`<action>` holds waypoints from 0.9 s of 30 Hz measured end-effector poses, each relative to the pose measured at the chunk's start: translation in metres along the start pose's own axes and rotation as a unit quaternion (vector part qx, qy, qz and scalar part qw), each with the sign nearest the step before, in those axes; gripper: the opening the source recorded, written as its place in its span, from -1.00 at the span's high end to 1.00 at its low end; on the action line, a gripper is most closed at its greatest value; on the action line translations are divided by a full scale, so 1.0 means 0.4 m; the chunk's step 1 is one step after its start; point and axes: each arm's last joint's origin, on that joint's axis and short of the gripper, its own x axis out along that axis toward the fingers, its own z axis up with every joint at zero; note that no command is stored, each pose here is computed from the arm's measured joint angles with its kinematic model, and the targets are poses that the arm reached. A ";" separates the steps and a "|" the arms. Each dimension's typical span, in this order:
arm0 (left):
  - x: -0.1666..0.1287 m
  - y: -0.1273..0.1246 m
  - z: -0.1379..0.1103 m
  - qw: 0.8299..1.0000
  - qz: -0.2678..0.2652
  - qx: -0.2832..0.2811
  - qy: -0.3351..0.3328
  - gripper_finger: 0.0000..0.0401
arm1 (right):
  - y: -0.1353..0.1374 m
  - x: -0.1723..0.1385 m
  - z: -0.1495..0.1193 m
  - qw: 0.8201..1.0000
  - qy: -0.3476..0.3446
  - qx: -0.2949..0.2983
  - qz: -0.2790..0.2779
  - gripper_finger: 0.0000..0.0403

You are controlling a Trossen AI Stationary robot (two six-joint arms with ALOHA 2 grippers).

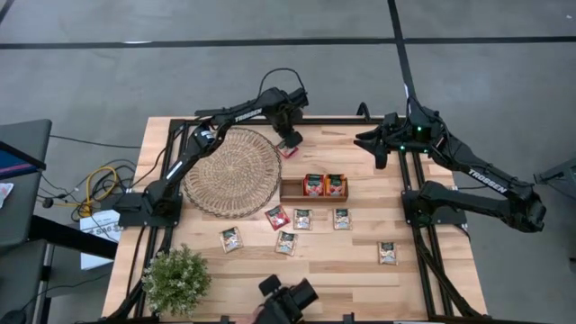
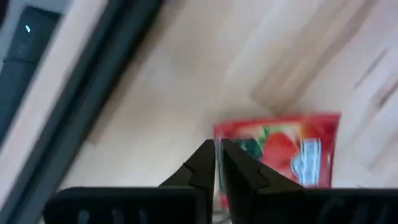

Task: Pick & Place Tea
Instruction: Put the red tea bag into the middle section of the wooden organizer

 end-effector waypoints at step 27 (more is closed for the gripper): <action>0.000 -0.038 -0.009 0.999 -0.030 -0.022 0.019 0.81 | 0.000 0.000 -0.001 1.000 0.001 0.000 0.001 0.41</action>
